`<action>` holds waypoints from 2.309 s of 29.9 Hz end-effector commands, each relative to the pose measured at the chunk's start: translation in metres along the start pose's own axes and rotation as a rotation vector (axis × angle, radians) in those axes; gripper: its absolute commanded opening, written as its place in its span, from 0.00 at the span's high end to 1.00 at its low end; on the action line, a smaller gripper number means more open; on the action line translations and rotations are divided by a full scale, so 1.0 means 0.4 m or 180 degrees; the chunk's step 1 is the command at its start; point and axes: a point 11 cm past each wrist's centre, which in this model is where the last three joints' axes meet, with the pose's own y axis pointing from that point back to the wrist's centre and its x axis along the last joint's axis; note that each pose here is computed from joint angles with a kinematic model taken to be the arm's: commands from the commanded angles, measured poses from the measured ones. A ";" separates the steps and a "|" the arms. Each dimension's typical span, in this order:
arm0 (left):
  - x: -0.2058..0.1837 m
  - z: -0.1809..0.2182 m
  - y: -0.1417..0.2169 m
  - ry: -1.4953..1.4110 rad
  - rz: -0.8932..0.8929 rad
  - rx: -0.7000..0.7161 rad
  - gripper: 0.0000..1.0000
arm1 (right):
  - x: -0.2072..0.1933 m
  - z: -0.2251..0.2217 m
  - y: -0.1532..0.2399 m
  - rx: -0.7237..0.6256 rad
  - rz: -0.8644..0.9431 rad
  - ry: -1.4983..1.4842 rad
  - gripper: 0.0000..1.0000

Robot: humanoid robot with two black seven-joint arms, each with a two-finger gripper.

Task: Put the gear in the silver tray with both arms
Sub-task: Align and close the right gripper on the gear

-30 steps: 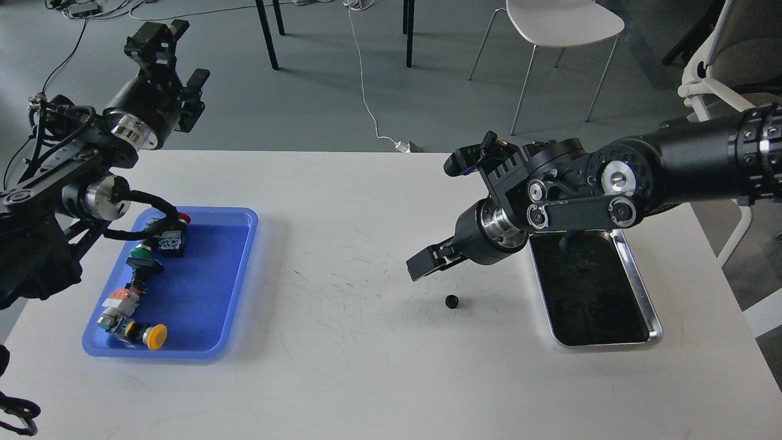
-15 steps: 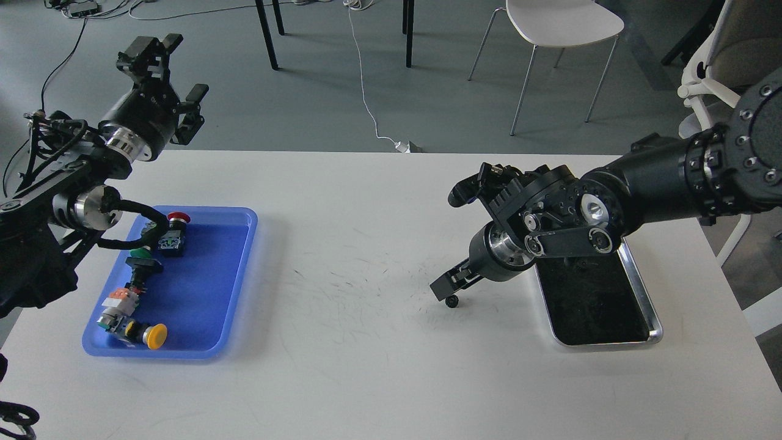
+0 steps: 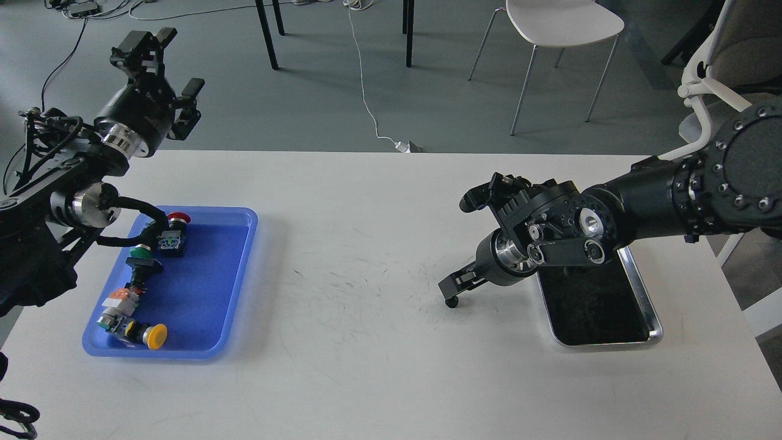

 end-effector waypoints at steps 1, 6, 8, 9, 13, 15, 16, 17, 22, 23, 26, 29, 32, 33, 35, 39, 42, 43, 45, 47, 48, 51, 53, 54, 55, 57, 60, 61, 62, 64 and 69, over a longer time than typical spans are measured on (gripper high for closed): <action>0.001 0.008 -0.002 0.0019 0.0010 -0.0036 0.09 | 0.002 -0.006 0.000 0.0032 0.0010 -0.0088 0.21; 0.002 0.010 -0.002 0.0020 0.0010 -0.0042 0.09 | 0.006 -0.021 0.001 0.0126 0.0026 -0.0304 0.21; 0.003 0.011 -0.001 0.0016 0.0014 -0.0043 0.09 | 0.004 -0.021 0.000 0.0134 0.0020 -0.0331 0.20; 0.003 0.012 -0.002 0.0024 0.0013 -0.0048 0.09 | 0.002 -0.023 -0.001 0.0143 0.0014 -0.0339 0.20; 0.003 0.019 -0.004 0.0043 0.0020 -0.0077 0.09 | -0.009 -0.025 -0.007 0.0171 -0.0033 -0.0417 0.20; 0.005 0.020 -0.003 0.0042 0.0024 -0.0082 0.09 | -0.013 -0.024 -0.010 0.0175 -0.0050 -0.0424 0.20; 0.010 0.023 -0.002 0.0031 0.0034 -0.0084 0.09 | -0.016 -0.024 -0.013 0.0177 -0.0058 -0.0429 0.20; 0.014 0.027 0.000 0.0024 0.0041 -0.0091 0.09 | -0.020 -0.024 -0.016 0.0182 -0.0070 -0.0441 0.20; 0.013 0.029 0.001 0.0028 0.0033 -0.0095 0.09 | -0.042 -0.024 -0.031 0.0212 -0.0124 -0.0546 0.20; 0.013 0.028 0.001 0.0025 0.0031 -0.0091 0.09 | -0.042 -0.023 -0.032 0.0215 -0.0123 -0.0563 0.20; 0.015 0.030 0.001 0.0024 0.0036 -0.0096 0.09 | -0.042 -0.024 -0.035 0.0213 -0.0121 -0.0587 0.22; 0.015 0.030 0.001 0.0024 0.0036 -0.0096 0.08 | -0.042 -0.020 -0.035 0.0173 -0.0119 -0.0585 0.28; 0.015 0.031 0.001 0.0026 0.0038 -0.0100 0.08 | -0.041 -0.015 -0.034 0.0112 -0.0116 -0.0582 0.35; 0.016 0.034 0.001 0.0033 0.0043 -0.0112 0.08 | -0.041 -0.014 -0.034 0.0097 -0.0118 -0.0582 0.37; 0.017 0.037 0.000 0.0043 0.0049 -0.0127 0.08 | -0.043 -0.011 -0.033 0.0061 -0.0142 -0.0579 0.41; 0.017 0.037 0.000 0.0043 0.0049 -0.0128 0.08 | -0.048 -0.012 -0.028 0.0053 -0.0259 -0.0573 0.53; 0.019 0.040 0.000 0.0042 0.0054 -0.0137 0.08 | -0.046 -0.011 -0.024 0.0044 -0.0278 -0.0562 0.57; 0.018 0.039 0.000 0.0043 0.0049 -0.0133 0.08 | -0.046 -0.011 -0.023 0.0045 -0.0279 -0.0559 0.58; 0.021 0.040 0.001 0.0038 0.0057 -0.0133 0.08 | -0.039 -0.011 -0.019 0.0039 -0.0263 -0.0551 0.62; 0.024 0.043 0.002 0.0031 0.0063 -0.0140 0.08 | -0.037 -0.011 -0.017 0.0037 -0.0264 -0.0546 0.64; 0.025 0.044 0.003 0.0027 0.0067 -0.0141 0.08 | -0.037 -0.011 -0.016 0.0037 -0.0279 -0.0545 0.65; 0.025 0.043 0.003 0.0027 0.0067 -0.0136 0.08 | -0.033 -0.010 -0.015 0.0031 -0.0270 -0.0547 0.63; 0.025 0.043 0.003 0.0027 0.0067 -0.0136 0.08 | -0.022 -0.005 -0.013 0.0001 -0.0222 -0.0554 0.60; 0.024 0.045 0.002 0.0031 0.0064 -0.0145 0.08 | -0.014 -0.007 -0.012 0.0010 -0.0193 -0.0558 0.57; 0.026 0.045 0.002 0.0029 0.0068 -0.0145 0.08 | -0.009 -0.007 -0.011 0.0014 -0.0176 -0.0560 0.51; 0.026 0.045 0.002 0.0029 0.0068 -0.0145 0.08 | -0.002 -0.005 -0.010 0.0011 -0.0146 -0.0572 0.36; 0.024 0.044 0.002 0.0033 0.0065 -0.0144 0.08 | -0.002 -0.004 -0.013 0.0013 -0.0128 -0.0582 0.29; 0.024 0.044 0.002 0.0033 0.0065 -0.0144 0.08 | -0.002 -0.004 -0.015 0.0019 -0.0124 -0.0592 0.27; 0.024 0.045 0.002 0.0031 0.0064 -0.0145 0.08 | -0.004 -0.006 -0.017 0.0035 -0.0128 -0.0612 0.26; 0.024 0.044 0.002 0.0033 0.0065 -0.0144 0.08 | -0.004 -0.006 -0.019 0.0048 -0.0118 -0.0653 0.26; 0.026 0.045 0.002 0.0029 0.0068 -0.0145 0.08 | -0.007 -0.013 -0.030 0.0107 -0.0098 -0.0746 0.25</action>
